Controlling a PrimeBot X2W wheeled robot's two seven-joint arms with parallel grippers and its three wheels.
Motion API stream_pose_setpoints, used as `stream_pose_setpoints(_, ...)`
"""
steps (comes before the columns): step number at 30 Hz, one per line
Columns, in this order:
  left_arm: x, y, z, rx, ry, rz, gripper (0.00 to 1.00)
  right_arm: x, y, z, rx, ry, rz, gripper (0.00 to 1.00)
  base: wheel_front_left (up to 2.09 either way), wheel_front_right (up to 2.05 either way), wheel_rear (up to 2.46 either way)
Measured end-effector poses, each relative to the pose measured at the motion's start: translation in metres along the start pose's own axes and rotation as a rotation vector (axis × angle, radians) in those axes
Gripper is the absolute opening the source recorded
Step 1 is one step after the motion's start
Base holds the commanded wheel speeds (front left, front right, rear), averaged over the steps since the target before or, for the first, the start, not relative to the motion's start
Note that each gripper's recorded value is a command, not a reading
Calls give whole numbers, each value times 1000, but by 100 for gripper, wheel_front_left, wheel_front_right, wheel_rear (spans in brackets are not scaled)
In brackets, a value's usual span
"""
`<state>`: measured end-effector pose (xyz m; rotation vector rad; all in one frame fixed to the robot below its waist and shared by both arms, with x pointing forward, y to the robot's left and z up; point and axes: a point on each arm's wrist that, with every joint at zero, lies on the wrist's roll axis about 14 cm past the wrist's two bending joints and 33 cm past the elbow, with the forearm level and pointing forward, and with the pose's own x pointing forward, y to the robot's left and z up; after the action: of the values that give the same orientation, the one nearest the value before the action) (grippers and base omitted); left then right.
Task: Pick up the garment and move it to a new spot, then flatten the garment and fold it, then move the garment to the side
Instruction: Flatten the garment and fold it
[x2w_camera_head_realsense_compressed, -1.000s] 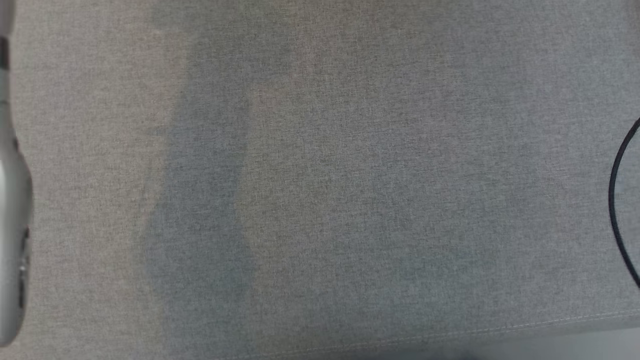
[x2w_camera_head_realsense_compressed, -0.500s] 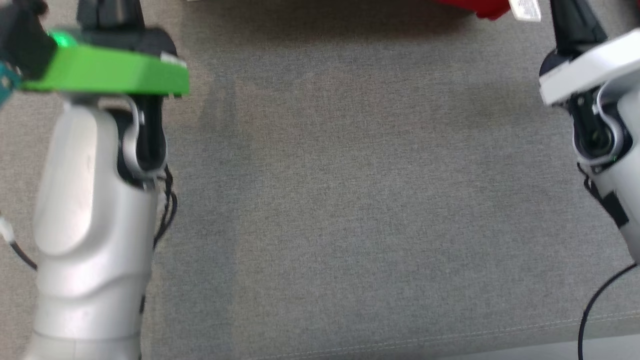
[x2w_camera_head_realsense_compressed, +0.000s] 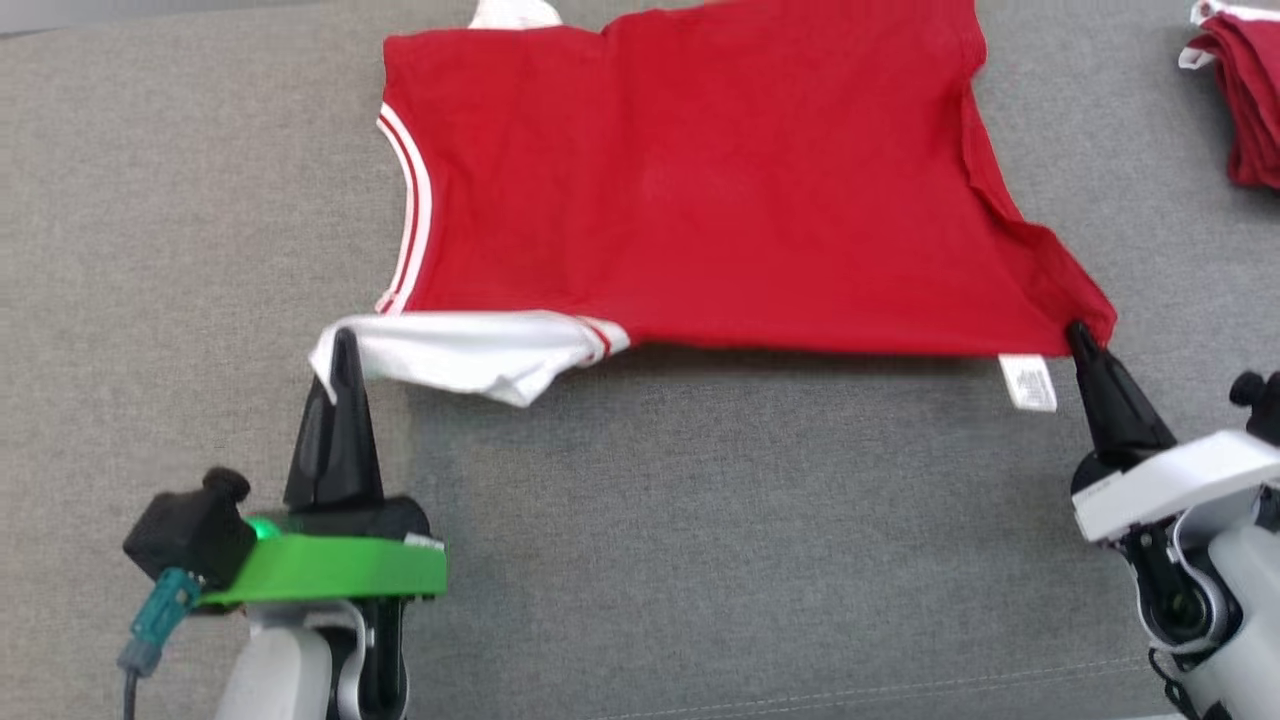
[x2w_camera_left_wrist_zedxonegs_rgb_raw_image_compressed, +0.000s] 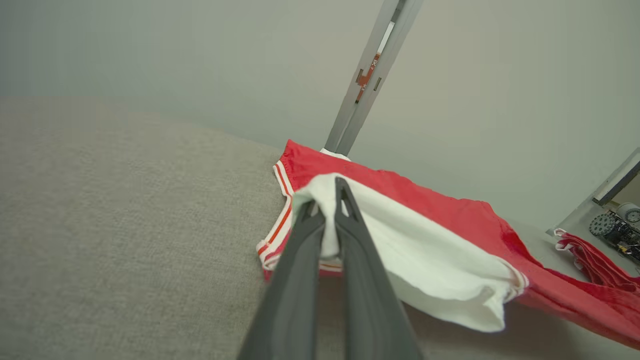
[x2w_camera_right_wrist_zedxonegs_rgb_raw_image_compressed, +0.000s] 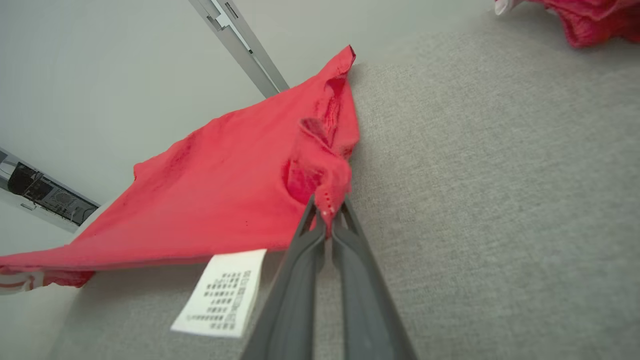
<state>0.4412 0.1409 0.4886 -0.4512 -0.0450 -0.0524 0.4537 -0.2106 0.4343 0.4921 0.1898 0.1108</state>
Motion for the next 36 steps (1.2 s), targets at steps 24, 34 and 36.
stream_pose_setpoints(24, -78, -6, -40, 39, 167, -12, 0, -74, -2, -21, 35, 12, -105, 0, 0, 0, 0)
stream_pose_setpoints(34, -39, -27, -32, 118, 152, -145, 0, -52, 11, -5, 26, 9, -73, 0, 0, 0, 0)
stream_pose_setpoints(36, -28, -30, -30, 137, 149, -168, 0, -45, 11, -2, 20, 15, -73, 0, 0, 0, 0)
